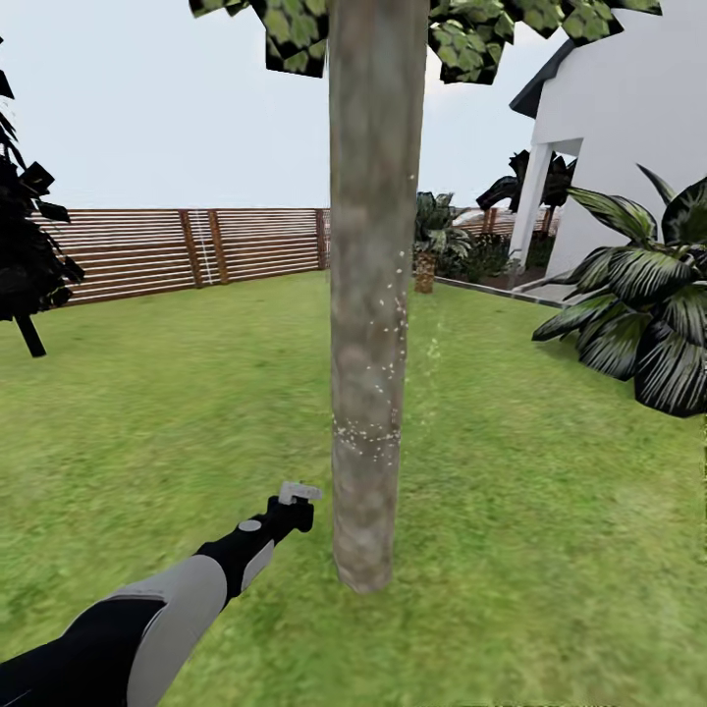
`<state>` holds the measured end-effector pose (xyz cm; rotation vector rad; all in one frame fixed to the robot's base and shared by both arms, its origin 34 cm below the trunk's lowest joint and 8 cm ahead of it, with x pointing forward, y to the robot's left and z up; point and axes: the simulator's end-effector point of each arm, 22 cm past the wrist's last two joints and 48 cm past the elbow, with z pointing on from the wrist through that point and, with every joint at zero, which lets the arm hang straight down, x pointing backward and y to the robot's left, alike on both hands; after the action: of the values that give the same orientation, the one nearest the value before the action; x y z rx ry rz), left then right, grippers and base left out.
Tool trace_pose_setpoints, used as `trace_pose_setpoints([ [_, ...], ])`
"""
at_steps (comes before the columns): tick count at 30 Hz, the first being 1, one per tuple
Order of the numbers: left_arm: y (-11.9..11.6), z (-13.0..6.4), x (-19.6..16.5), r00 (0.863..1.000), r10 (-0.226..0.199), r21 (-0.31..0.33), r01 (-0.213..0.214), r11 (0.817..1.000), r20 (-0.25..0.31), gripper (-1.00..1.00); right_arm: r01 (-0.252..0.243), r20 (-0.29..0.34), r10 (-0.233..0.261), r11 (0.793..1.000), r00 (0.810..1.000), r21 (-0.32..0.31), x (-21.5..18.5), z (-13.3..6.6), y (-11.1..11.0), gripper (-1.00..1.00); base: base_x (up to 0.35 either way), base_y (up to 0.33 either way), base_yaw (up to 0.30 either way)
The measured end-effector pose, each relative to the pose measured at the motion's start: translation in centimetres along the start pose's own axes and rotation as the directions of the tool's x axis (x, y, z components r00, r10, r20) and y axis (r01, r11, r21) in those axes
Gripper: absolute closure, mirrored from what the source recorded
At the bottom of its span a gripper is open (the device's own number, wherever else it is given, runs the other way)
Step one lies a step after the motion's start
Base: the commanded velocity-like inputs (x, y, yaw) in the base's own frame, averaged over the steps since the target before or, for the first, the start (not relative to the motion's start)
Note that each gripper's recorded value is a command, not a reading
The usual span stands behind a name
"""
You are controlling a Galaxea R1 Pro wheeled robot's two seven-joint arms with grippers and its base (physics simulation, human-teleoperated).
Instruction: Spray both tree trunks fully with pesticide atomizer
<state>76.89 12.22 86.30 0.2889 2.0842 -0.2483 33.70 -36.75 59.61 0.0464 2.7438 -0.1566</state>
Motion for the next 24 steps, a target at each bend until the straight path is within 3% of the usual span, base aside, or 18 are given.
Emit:
trace_pose_setpoints([
  [6,-0.1,-0.1,0.0,1.0,0.0,0.001,0.0,1.0,-0.001,1.0,-0.009,0.006,0.009,1.0,1.0,0.0,-0.2,0.0,0.3,-1.0,0.0,0.252,-0.267],
  [9,-0.1,-0.1,0.0,1.0,0.0,0.001,0.0,1.0,0.0,1.0,-0.012,0.008,0.012,0.999,1.0,0.049,-0.3,0.0,-1.0,-1.0,0.0,0.037,-0.218],
  [13,-0.1,-0.1,-0.1,1.0,0.0,0.001,0.0,1.0,0.0,1.0,-0.011,0.008,0.01,0.995,1.0,0.1,-0.2,-0.1,-2.1,-1.0,0.0,0.006,-0.037],
  [24,-0.2,0.0,-1.3,1.0,0.004,0.002,-0.004,1.0,0.018,1.0,-0.008,0.009,0.007,0.994,1.0,0.109,-0.3,-0.1,-2.3,-1.0,0.0,0.0,-0.002],
])
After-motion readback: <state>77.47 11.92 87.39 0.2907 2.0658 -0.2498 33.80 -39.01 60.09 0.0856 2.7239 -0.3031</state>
